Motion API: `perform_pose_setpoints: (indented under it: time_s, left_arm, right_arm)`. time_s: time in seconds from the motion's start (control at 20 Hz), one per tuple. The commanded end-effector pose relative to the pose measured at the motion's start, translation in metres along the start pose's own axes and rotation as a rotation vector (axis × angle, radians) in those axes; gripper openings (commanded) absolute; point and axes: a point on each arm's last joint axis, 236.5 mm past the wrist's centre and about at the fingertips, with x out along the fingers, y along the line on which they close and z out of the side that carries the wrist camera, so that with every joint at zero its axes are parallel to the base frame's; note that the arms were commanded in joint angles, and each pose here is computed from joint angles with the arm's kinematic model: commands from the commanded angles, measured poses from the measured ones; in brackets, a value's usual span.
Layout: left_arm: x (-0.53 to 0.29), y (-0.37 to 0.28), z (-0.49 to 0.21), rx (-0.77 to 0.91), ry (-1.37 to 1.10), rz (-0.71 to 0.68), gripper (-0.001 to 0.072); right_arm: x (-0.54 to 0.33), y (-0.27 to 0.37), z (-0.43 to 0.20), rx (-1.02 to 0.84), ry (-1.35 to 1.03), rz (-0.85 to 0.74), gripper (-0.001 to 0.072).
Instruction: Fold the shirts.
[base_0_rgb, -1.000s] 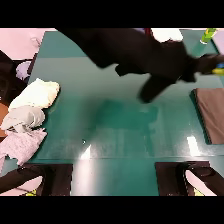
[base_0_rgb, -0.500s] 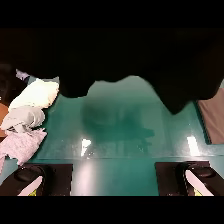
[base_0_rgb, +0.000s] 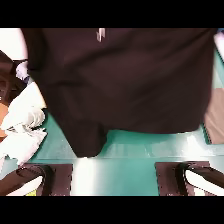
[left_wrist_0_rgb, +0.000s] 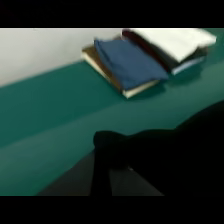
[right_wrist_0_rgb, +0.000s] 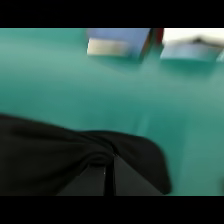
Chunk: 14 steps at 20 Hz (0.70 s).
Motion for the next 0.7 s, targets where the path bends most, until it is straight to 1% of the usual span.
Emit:
perform_pose_setpoints:
  time_s: [0.0,0.1,0.2,0.3,0.4,0.45,0.5,0.55,0.6,0.65]
  left_arm:
    - [0.129,0.007,-0.113,-0.026,0.433,-0.034,0.0031]
    - [0.199,0.011,-0.165,-0.041,0.546,-0.043,0.0031]
    - [0.250,0.014,-0.212,-0.058,0.626,-0.038,0.0032]
    - [0.275,0.013,-0.248,-0.084,0.693,-0.038,0.0031]
    - [0.283,0.012,-0.264,-0.091,0.727,-0.041,0.0033]
    - [0.282,0.012,-0.265,-0.090,0.732,-0.042,0.0053]
    - [0.280,0.014,-0.264,-0.096,0.735,-0.040,0.0274]
    - [0.273,0.021,-0.263,-0.116,0.746,-0.029,0.0480]
    - [0.265,0.029,-0.260,-0.149,0.759,-0.012,0.0484]
    - [0.252,0.040,-0.256,-0.179,0.763,0.006,0.0484]
  right_arm:
    - [0.120,0.007,-0.075,0.041,0.320,0.058,0.0019]
    - [0.182,0.006,-0.107,0.056,0.394,0.060,0.0020]
    - [0.229,-0.001,-0.126,0.081,0.419,0.051,0.0020]
    - [0.257,-0.006,-0.142,0.094,0.461,0.043,0.0020]
    - [0.270,-0.008,-0.148,0.097,0.495,0.043,0.0021]
    - [0.272,-0.008,-0.147,0.096,0.502,0.044,0.0023]
    - [0.271,-0.007,-0.141,0.092,0.490,0.046,0.0106]
    - [0.269,-0.009,-0.130,0.092,0.464,0.044,0.0367]
    - [0.264,-0.013,-0.116,0.094,0.437,0.042,0.0411]
    - [0.254,-0.019,-0.101,0.095,0.413,0.038,0.0411]
